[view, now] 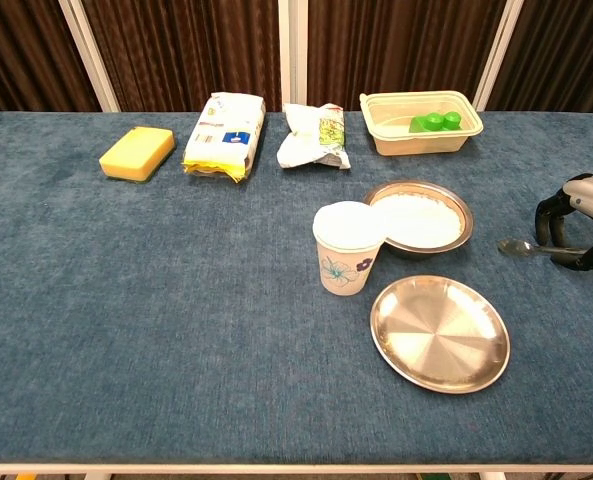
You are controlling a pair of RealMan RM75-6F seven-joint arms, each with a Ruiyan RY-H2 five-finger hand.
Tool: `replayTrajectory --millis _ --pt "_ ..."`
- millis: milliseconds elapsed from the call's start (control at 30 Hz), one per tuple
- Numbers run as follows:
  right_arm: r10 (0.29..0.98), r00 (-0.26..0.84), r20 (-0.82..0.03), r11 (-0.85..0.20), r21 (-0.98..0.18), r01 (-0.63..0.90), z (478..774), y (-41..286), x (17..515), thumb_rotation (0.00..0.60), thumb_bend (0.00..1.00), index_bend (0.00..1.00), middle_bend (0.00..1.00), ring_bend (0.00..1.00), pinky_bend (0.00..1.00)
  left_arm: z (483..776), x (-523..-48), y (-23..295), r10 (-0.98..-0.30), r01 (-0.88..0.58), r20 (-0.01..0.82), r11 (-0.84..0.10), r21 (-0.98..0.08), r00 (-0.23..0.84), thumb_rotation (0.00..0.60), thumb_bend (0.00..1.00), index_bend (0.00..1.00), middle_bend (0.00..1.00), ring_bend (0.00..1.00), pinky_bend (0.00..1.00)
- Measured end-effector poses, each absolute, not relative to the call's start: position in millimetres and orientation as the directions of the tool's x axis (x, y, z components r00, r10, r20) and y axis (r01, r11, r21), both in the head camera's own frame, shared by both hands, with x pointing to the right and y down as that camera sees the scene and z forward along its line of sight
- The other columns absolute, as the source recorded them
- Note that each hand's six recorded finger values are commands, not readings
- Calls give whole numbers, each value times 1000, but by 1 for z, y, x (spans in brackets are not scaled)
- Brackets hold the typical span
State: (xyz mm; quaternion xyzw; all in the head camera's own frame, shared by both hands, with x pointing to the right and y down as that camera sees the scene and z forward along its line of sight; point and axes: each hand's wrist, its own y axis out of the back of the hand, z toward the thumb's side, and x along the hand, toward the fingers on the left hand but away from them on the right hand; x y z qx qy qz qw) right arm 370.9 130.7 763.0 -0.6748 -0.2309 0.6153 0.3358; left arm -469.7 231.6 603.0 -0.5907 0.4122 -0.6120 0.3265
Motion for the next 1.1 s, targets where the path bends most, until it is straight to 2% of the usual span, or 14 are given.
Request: replayTrajectory --millis 633,900,1100 --pt "724 154 -672 -664 -740 -111 760 129 367 600 327 568 573 218 48 604 -472 234 -884 -89 458 -450 -888 -97 600 87 216 137 71 48" --pt "721 204 -663 -641 -749 -167 727 113 365 600 327 586 584 230 50 603 -472 233 -887 -94 451 -443 -891 -94 600 86 216 137 71 48" --pt "675 275 -684 -636 -729 -253 695 90 343 600 327 587 584 230 50 601 -472 232 -893 -95 442 -434 -896 -89 600 88 216 137 71 48"
